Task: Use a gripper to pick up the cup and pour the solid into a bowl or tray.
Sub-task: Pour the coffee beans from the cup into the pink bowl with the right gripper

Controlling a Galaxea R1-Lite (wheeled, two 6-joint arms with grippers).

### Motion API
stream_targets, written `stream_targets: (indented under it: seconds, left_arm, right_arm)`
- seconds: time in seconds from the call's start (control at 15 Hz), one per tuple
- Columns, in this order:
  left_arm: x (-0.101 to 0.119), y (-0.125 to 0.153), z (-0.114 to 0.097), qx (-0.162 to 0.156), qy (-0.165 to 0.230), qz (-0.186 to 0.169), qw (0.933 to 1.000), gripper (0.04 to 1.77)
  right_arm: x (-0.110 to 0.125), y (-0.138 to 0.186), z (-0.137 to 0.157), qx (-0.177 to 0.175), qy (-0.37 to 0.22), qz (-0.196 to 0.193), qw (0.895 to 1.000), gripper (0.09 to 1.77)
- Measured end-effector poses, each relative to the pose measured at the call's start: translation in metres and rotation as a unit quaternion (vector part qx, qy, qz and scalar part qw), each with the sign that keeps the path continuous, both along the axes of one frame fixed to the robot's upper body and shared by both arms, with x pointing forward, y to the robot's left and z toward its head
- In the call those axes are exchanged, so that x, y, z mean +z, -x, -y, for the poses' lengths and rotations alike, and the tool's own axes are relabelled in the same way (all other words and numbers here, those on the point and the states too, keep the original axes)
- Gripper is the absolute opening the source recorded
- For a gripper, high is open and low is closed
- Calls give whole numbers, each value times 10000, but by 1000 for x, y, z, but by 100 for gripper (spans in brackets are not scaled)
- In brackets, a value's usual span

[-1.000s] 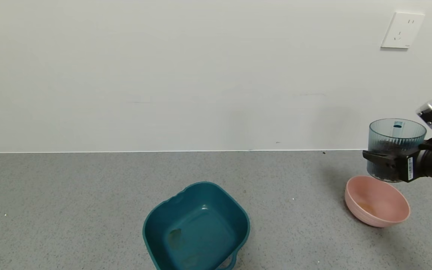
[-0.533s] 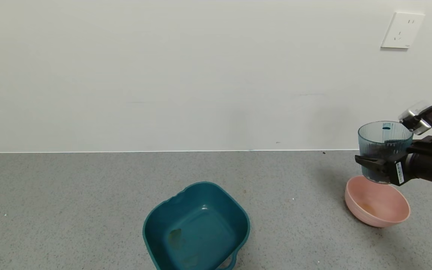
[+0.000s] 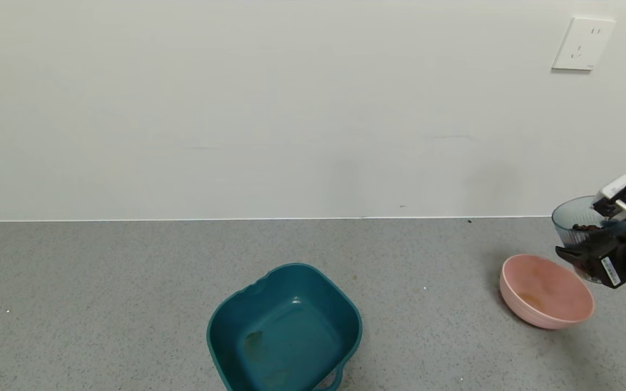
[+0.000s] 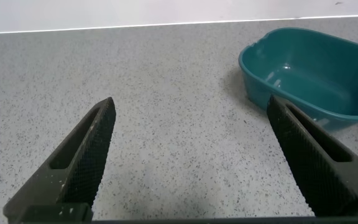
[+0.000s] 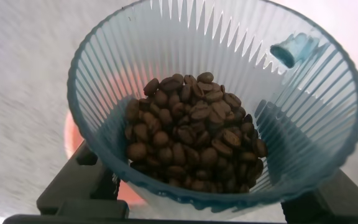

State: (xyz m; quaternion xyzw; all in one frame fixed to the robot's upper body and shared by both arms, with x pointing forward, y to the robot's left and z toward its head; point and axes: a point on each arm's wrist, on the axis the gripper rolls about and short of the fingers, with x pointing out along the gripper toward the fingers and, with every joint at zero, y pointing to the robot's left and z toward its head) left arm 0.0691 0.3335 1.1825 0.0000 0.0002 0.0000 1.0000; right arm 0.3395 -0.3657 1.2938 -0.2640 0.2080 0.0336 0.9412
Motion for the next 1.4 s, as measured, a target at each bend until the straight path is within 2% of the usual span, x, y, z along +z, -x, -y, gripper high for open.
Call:
stream_targets:
  seconds: [0.33, 0.67, 0.8, 1.0, 1.4]
  left_arm:
    - [0, 0, 0, 0, 0, -2, 10000, 175]
    - [0, 0, 0, 0, 0, -4, 10000, 175]
    - [0, 0, 0, 0, 0, -6, 10000, 175]
    - [0, 0, 0, 0, 0, -2, 10000, 175]
    - [0, 0, 0, 0, 0, -4, 10000, 175]
  right_arm:
    - [-14, 10, 23, -275, 422, -312, 9982, 139]
    - [-18, 12, 33, -159, 1028, -477, 9934, 139]
    - [-20, 8, 35, -135, 1183, -531, 9915, 139]
    - [-25, -1, 34, -463, 1482, -721, 9852, 139]
    - [-34, -9, 27, -497, 1883, -980, 9759, 139]
